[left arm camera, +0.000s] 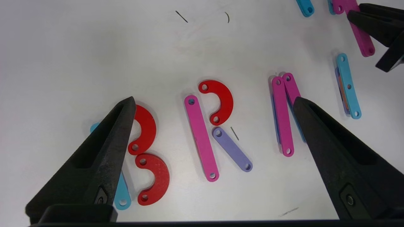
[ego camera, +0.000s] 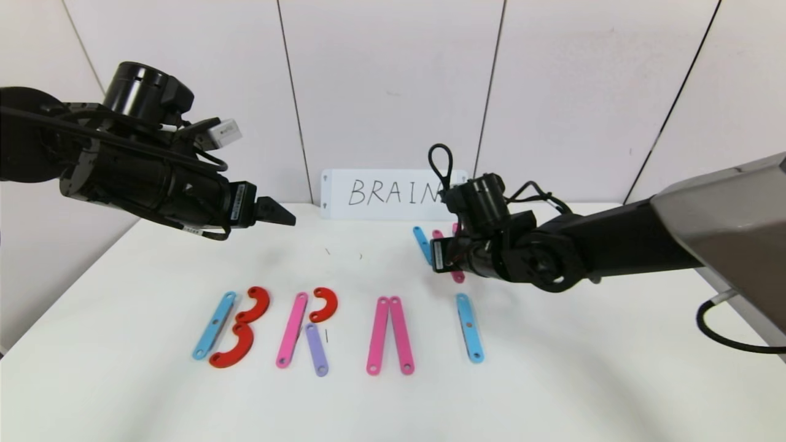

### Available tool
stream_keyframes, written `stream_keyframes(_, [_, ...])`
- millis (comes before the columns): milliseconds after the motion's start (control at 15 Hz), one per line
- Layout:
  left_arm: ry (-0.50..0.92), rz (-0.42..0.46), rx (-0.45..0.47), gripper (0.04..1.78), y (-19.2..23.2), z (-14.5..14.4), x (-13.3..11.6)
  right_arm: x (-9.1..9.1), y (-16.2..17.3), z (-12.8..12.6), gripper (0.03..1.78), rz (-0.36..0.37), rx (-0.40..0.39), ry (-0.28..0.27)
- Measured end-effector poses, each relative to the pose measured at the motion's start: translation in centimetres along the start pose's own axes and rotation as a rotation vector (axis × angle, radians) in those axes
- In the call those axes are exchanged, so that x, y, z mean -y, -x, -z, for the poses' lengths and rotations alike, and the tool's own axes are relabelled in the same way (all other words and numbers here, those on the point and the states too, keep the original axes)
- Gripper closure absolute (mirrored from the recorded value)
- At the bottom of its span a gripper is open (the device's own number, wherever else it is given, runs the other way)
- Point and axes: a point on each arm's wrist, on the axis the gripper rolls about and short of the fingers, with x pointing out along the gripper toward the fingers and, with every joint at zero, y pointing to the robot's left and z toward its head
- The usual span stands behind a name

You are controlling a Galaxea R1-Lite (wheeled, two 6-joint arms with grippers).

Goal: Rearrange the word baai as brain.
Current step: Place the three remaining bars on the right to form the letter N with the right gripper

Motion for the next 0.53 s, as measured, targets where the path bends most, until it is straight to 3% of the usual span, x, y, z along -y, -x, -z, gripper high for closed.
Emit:
stream_keyframes(333, [0.0, 0.001, -0.005, 0.08, -0.1, 0.1, 0.0, 2.3, 3.2, 2.8, 1.54, 0.068, -0.066, -0.017])
stream_keyframes(533, [0.001, 0.0, -0.007, 0.08, -0.2, 0.1, 0.0, 3.0, 4.5, 4.8, 1.54, 0.139, -0.097, -0.061])
